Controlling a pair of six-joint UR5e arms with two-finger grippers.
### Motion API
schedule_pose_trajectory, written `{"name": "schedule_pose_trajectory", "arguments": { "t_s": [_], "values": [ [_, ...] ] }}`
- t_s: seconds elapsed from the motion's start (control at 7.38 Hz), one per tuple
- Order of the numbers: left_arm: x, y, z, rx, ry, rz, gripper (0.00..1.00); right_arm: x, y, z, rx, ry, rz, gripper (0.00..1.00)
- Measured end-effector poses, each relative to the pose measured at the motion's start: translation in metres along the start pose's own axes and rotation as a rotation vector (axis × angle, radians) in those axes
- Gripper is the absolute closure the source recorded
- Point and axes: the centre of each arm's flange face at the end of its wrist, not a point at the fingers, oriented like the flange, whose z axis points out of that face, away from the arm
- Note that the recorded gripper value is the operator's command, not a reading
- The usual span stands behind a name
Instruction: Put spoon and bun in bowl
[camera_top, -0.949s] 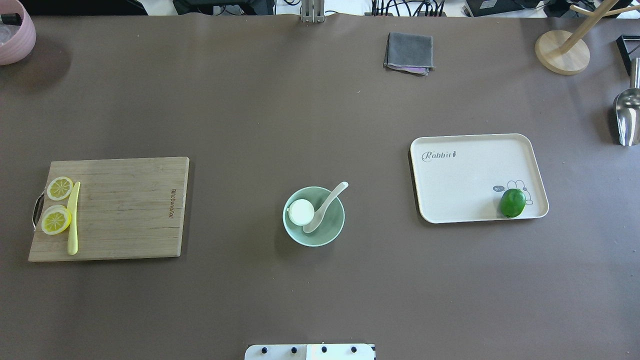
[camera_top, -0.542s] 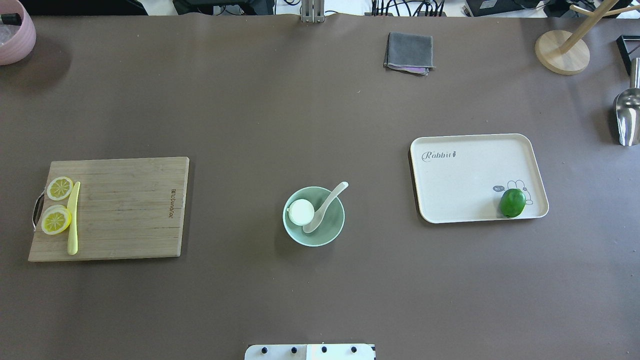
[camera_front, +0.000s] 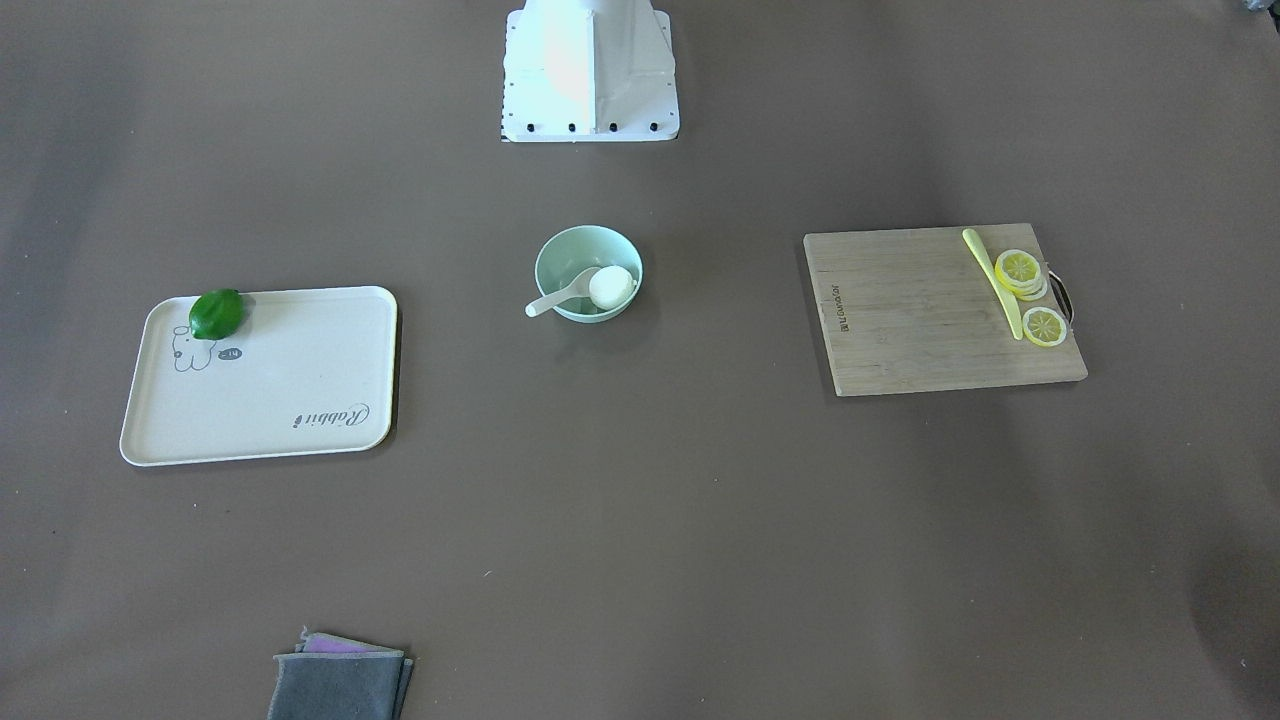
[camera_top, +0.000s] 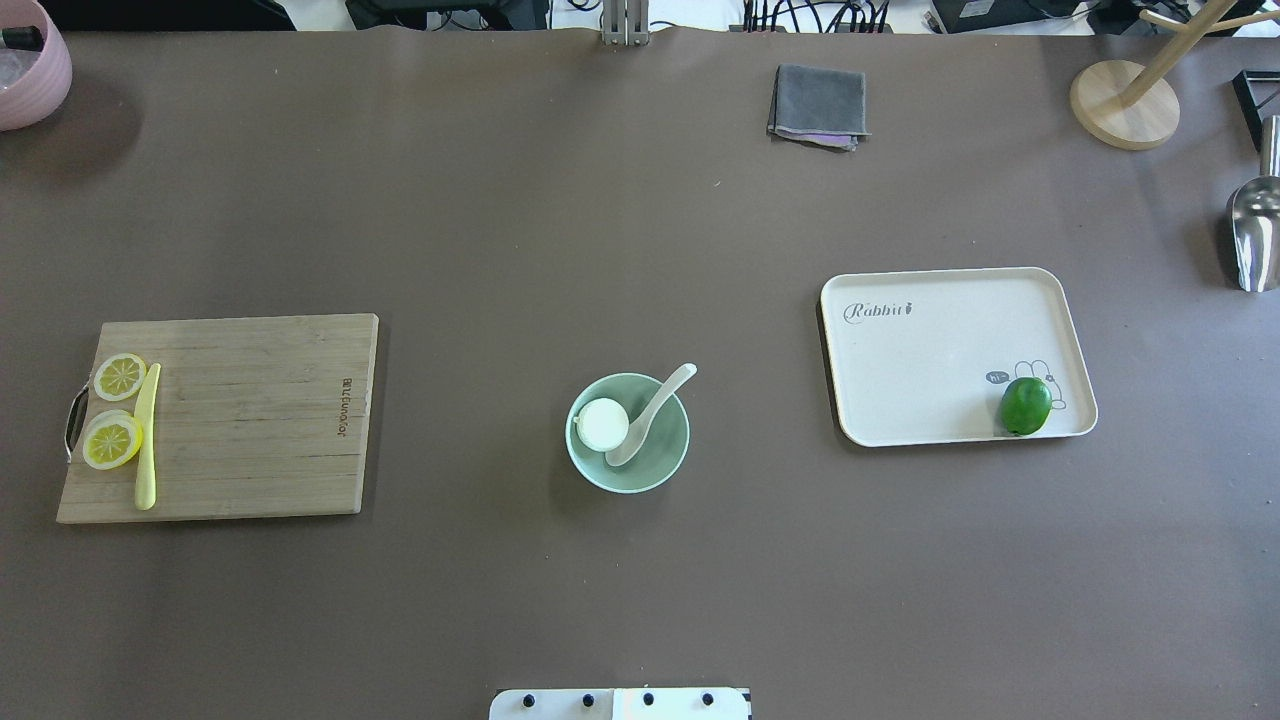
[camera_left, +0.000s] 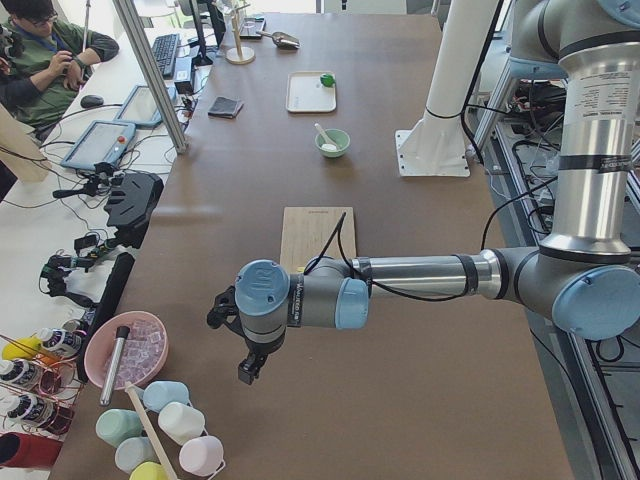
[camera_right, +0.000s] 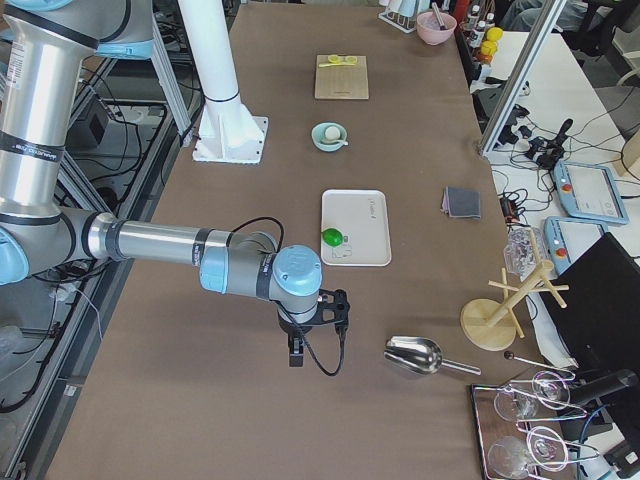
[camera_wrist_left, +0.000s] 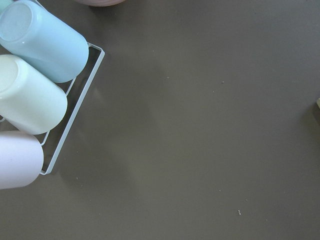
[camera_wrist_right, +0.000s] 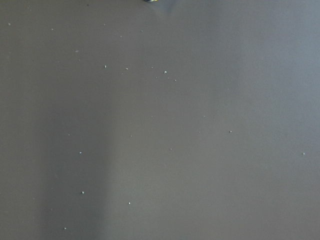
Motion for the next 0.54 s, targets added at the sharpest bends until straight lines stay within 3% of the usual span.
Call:
{"name": "schedule_pose_trajectory", "arguments": {
  "t_s": [0.54],
  "values": [
    [-0.0004, 0.0006, 0.0006, -0.002, 0.001, -0.002, 0.02, -0.0011, 0.0001, 0.0014, 0.001, -0.024, 0.001, 0.0]
  ]
}}
